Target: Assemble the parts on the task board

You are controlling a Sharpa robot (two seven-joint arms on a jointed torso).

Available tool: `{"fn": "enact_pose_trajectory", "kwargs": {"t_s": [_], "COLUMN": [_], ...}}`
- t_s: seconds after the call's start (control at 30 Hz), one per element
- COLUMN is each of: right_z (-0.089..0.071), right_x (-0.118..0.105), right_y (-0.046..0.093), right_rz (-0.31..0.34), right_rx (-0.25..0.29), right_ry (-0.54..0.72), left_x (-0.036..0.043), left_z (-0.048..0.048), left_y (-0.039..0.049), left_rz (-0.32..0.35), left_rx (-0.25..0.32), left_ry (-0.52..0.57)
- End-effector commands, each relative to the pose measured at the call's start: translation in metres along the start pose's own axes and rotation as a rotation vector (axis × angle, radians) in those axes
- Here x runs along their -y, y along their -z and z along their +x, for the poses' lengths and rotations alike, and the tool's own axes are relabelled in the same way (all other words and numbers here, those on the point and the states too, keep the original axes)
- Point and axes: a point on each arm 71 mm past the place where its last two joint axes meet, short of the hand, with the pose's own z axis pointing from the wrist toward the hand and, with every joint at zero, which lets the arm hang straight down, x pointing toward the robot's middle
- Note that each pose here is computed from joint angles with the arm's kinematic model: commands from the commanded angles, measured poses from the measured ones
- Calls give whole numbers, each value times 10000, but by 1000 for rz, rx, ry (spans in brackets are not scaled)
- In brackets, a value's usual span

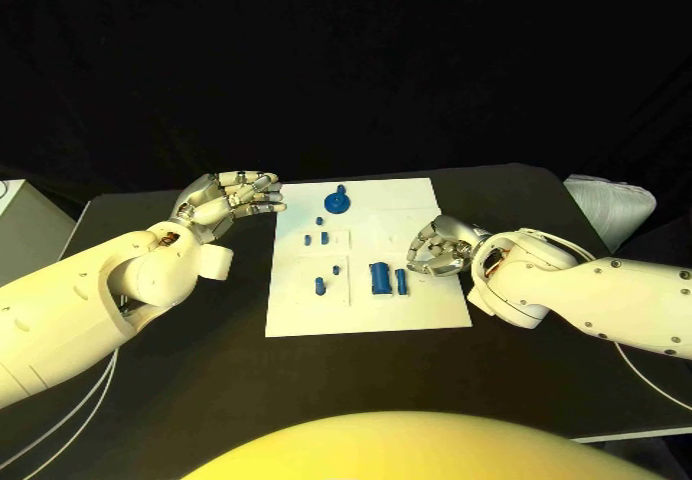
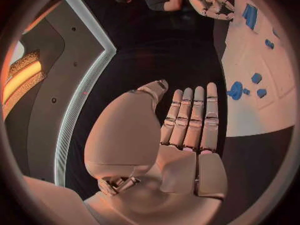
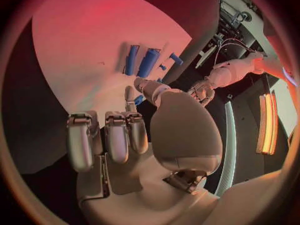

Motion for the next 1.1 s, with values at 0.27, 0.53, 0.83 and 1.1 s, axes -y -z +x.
{"fn": "enact_pose_trajectory", "kwargs": {"t_s": [0.27, 0.53, 0.83, 1.1], "right_z": [47, 155, 237, 277], "right_x": [-48, 26, 52, 38], "right_y": [7, -50, -74, -75], "right_rz": [-215, -181, -155, -150], "right_rx": [103, 91, 66, 45], "right_ry": [68, 96, 108, 112], "left_x": [1, -1, -1, -2], "left_z": [33, 32, 32, 30], "left_y": [-5, -7, -6, -6], "left_rz": [8, 8, 8, 7], "left_rx": [-21, -20, -21, -20], "left_ry": [9, 9, 9, 9]}}
